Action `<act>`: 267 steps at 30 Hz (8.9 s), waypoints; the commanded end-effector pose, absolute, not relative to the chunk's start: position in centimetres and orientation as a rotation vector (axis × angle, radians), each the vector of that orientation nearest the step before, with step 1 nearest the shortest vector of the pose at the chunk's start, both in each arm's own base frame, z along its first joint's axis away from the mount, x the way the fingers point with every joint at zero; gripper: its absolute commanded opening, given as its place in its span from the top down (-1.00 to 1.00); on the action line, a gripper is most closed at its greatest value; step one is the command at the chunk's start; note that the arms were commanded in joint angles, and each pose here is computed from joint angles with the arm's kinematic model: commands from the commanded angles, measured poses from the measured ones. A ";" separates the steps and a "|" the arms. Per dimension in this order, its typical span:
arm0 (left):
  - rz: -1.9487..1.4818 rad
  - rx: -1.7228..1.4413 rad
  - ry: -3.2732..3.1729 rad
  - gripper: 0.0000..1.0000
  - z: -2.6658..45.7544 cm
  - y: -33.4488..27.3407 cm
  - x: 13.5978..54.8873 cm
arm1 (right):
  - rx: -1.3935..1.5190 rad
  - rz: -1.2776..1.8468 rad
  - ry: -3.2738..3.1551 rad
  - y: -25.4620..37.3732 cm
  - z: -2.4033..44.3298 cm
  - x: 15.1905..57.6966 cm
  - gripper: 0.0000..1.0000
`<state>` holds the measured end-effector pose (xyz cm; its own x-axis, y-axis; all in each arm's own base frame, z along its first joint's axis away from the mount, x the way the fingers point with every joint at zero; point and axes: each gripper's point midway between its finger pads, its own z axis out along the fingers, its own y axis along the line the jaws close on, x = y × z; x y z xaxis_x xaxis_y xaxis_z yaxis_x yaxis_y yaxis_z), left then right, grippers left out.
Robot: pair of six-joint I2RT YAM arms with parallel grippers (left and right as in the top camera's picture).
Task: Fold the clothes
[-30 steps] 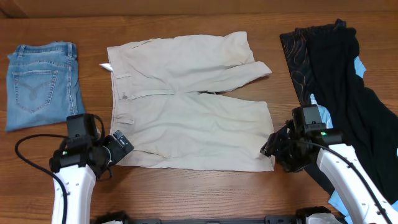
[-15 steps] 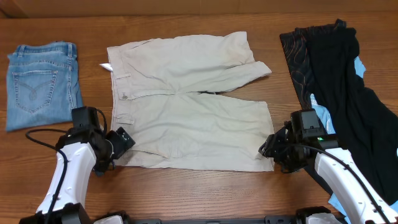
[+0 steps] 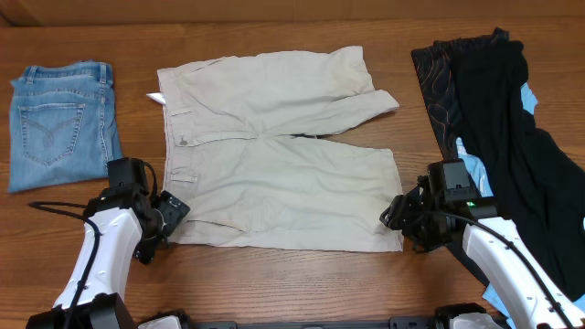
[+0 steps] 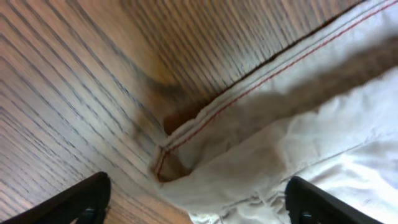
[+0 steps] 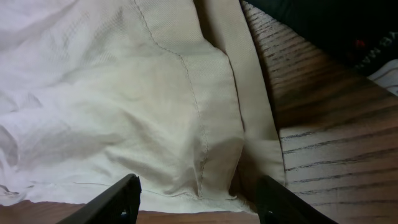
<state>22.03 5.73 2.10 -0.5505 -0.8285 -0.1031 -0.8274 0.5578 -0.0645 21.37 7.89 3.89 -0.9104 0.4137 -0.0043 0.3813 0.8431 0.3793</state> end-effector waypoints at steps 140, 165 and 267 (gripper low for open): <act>-0.046 -1.293 2.530 0.92 12.0 11.2 28.2 | 0.160 0.112 2.249 4.2 22.9 50.6 0.92; -0.061 -1.373 2.481 0.83 6.1 13.1 33.2 | 0.061 0.274 2.209 8.4 15.7 56.7 0.92; -0.015 -0.901 3.054 -0.10 -1.4 7.3 32.7 | 0.580 0.133 2.897 4.5 4.4 39.1 0.92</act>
